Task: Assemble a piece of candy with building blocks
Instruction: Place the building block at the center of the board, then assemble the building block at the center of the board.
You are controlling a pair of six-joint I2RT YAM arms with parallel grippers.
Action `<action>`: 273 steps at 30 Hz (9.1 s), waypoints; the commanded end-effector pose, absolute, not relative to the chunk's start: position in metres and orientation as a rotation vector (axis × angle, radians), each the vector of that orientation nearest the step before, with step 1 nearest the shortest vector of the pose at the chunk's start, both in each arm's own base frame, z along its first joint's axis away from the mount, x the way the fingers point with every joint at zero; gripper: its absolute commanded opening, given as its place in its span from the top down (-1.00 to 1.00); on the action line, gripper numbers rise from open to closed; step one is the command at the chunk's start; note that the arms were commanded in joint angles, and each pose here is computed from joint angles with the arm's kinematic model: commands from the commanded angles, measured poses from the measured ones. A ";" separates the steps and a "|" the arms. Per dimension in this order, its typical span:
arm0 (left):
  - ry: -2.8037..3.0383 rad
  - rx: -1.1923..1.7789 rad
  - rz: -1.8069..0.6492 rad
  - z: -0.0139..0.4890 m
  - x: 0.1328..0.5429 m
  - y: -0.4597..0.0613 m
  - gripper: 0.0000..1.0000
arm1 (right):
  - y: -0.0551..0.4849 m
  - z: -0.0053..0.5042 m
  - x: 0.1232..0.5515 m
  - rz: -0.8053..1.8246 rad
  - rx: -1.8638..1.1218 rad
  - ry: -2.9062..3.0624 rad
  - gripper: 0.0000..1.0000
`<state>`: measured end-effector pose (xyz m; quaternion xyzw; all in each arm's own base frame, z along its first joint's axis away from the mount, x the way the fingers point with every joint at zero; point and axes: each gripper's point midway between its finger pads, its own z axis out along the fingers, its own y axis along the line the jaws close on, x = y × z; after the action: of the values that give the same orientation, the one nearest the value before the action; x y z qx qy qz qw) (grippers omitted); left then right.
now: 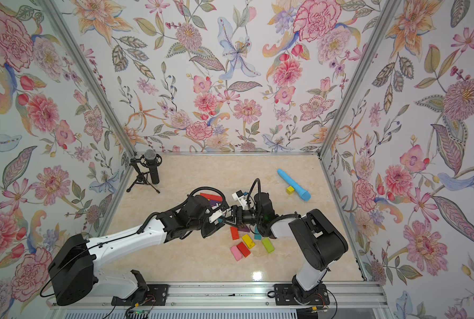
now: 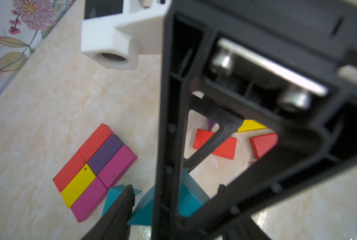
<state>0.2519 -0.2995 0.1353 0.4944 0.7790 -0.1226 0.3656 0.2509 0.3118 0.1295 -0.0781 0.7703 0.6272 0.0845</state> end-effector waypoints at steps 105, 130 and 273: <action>2.255 0.141 -0.807 0.111 0.472 -0.221 -0.76 | 0.375 0.069 0.514 1.144 -0.443 2.436 -0.92; 2.203 0.025 -0.721 0.131 0.462 -0.182 -0.74 | 0.401 0.064 0.459 1.241 -0.498 2.468 -0.87; 2.426 0.631 -0.626 0.046 0.496 -0.348 -0.98 | 0.215 0.138 0.354 0.851 -0.291 2.299 -0.99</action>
<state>0.5023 -0.3372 0.0483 0.2194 0.9057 -0.2261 0.2837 0.3538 0.2154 0.1237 -0.1036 0.8906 0.3152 0.3110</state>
